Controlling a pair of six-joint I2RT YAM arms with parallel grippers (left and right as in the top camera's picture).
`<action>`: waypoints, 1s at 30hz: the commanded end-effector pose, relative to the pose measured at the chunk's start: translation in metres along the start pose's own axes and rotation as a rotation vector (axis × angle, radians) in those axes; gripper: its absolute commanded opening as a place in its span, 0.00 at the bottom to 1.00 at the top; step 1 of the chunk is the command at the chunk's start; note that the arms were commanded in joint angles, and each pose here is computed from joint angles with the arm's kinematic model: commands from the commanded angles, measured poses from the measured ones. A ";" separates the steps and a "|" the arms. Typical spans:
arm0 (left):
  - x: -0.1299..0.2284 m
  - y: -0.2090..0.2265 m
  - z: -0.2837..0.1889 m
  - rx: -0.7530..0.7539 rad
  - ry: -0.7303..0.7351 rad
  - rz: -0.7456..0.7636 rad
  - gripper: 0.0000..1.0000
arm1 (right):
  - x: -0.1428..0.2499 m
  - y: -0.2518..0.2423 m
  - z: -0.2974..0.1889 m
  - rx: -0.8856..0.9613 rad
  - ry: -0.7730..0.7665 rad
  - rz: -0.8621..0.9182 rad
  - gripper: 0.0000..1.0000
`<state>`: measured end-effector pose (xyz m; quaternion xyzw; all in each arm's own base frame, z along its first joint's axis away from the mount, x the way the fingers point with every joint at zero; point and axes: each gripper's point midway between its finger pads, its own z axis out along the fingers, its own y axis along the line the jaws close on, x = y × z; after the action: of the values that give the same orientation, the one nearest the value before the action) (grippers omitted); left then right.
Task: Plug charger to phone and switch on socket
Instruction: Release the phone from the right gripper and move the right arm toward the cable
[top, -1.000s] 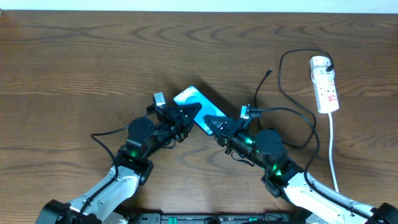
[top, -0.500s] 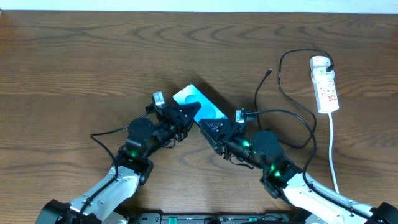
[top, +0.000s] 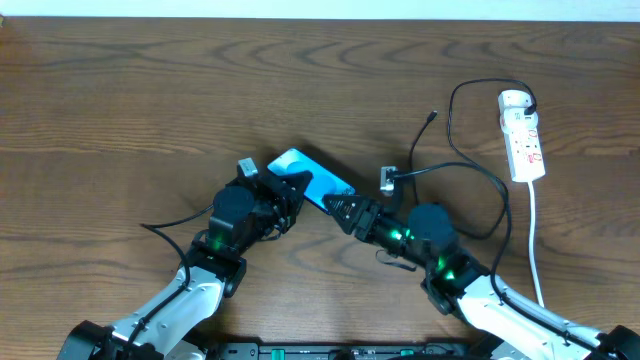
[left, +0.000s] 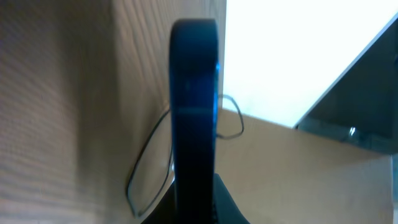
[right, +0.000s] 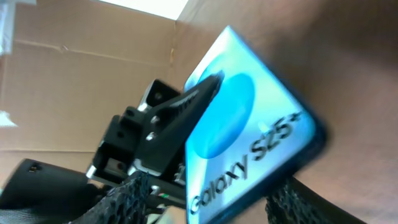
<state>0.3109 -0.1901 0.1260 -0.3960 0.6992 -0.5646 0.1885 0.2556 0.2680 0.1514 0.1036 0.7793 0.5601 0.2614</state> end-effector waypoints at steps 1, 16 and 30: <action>-0.018 -0.012 0.000 0.038 -0.103 0.013 0.08 | -0.017 -0.004 -0.004 0.009 -0.035 -0.203 0.57; -0.034 -0.059 0.027 0.108 -0.156 -0.018 0.08 | -0.073 -0.017 -0.042 0.111 -0.196 -0.331 0.66; -0.002 -0.037 0.091 -0.078 0.333 -0.007 0.08 | -0.117 0.002 -0.134 0.643 -0.290 -0.354 0.73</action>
<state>0.4063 -0.2408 0.1270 -0.3718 0.7223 -0.5726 0.1105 0.2675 0.1336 0.1688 0.1233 0.8867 0.2852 0.3424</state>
